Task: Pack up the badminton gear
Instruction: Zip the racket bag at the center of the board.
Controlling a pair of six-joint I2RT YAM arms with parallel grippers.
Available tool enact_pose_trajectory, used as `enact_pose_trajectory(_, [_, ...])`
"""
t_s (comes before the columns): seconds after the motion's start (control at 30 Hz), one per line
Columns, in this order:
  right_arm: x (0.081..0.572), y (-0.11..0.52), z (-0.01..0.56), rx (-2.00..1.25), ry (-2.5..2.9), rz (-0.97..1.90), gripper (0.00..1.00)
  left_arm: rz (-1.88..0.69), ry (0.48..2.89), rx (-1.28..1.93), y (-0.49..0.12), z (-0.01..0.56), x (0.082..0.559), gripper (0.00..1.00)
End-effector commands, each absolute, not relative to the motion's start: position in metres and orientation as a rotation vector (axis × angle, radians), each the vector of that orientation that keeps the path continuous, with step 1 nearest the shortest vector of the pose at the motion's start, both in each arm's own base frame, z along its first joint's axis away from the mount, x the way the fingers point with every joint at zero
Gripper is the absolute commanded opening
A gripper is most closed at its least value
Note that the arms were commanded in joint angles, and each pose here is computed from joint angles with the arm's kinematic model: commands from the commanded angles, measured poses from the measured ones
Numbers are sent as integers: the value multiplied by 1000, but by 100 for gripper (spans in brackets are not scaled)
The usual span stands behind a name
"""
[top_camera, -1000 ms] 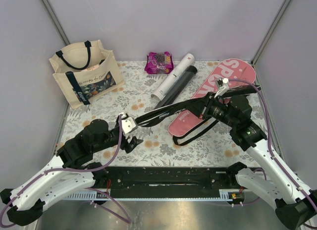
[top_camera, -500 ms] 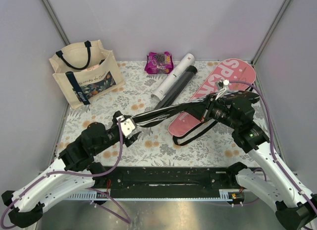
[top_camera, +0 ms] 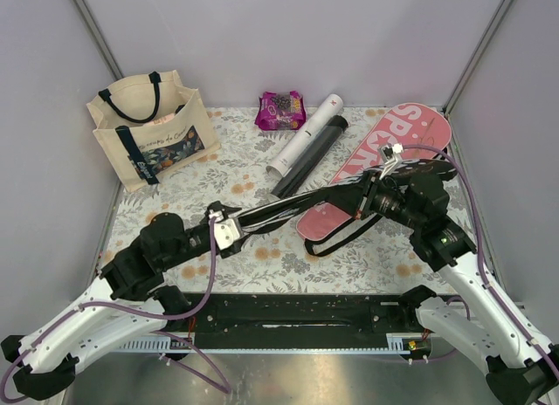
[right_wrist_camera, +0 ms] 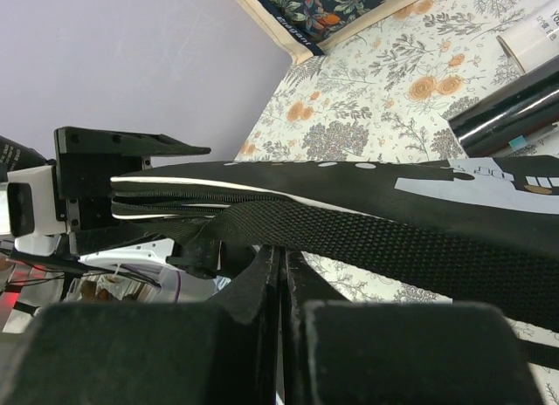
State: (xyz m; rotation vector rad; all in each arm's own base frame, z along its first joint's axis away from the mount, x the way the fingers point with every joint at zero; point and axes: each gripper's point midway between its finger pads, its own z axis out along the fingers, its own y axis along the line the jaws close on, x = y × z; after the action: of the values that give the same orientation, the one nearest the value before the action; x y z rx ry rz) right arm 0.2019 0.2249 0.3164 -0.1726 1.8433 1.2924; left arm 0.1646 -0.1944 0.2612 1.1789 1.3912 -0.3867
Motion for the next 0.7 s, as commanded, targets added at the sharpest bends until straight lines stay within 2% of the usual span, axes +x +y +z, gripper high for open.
enact_pose_trajectory(0.0, [195,228,345,-228,1722,1349,0,-520,1270,1179,-215,287,152,60])
enact_pose_trajectory(0.2, [194,234,339,-245,1748,1396,0,-535,1262,1151,-221,292,157,9])
enact_pose_trajectory(0.27, [192,238,339,-240,1754,1437,0,-548,1282,1156,-224,290,158,0])
enact_pose_trajectory(0.43, [174,271,344,-415,1761,1433,0,-602,1320,1104,-235,295,163,0])
enact_pose_trajectory(0.67, [156,303,359,-498,1715,1492,0,-644,1386,1027,-244,301,173,0])
